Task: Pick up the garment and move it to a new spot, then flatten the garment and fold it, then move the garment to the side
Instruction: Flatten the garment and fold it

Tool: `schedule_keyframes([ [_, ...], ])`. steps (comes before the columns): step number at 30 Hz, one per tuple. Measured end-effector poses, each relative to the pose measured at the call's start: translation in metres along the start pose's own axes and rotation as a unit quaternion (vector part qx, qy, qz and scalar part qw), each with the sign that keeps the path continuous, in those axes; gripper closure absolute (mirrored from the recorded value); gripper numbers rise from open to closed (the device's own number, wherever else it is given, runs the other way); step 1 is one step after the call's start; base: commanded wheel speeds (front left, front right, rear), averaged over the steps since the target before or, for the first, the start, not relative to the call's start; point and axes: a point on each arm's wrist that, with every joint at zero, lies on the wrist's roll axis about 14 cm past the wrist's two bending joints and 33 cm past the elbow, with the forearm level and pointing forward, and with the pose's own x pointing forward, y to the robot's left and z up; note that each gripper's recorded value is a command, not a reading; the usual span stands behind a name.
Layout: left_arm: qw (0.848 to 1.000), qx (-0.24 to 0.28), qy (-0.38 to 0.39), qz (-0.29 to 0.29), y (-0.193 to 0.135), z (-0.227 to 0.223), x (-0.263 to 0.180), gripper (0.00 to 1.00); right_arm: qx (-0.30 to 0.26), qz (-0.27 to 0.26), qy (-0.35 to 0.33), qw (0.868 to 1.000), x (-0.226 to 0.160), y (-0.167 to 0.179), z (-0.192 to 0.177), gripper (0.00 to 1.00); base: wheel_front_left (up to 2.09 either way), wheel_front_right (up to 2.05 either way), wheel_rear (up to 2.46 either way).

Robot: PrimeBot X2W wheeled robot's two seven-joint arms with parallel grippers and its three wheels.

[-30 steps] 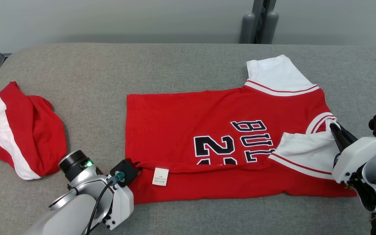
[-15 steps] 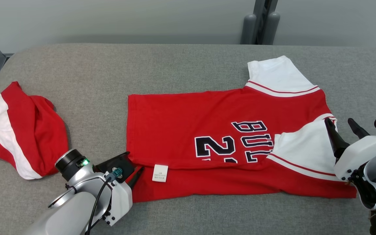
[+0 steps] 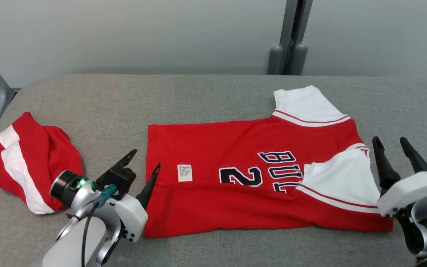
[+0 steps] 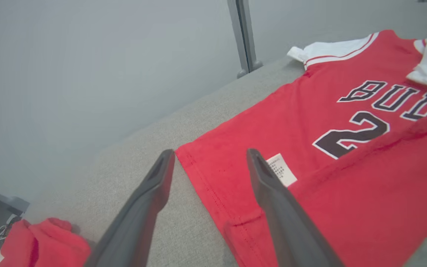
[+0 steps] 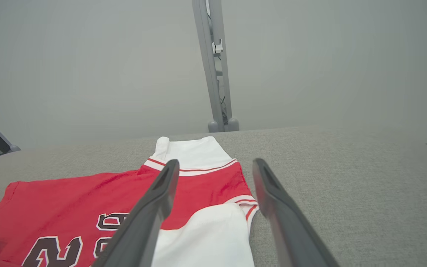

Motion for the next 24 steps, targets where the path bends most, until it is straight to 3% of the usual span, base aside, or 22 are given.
schedule_keyframes([
  [4,0.995,-0.063,-0.056,0.057,0.009,0.021,-0.015,0.00,-0.002,-0.010,-0.029,1.000,-0.022,0.002,0.002,0.00,0.00,0.00,0.00],
  [12,0.978,-0.135,-0.097,0.128,0.012,0.029,-0.042,0.00,0.013,-0.037,-0.040,0.998,-0.052,0.000,-0.014,0.00,0.00,0.00,0.00],
  [18,0.971,-0.175,-0.074,0.146,-0.006,0.006,-0.059,0.00,0.034,-0.066,-0.009,0.997,-0.070,-0.010,-0.040,0.00,0.00,0.00,0.00],
  [24,0.977,-0.162,-0.003,0.136,-0.025,-0.039,-0.067,0.00,0.045,-0.091,0.027,0.994,-0.077,-0.021,-0.060,0.00,0.00,0.00,0.00],
])
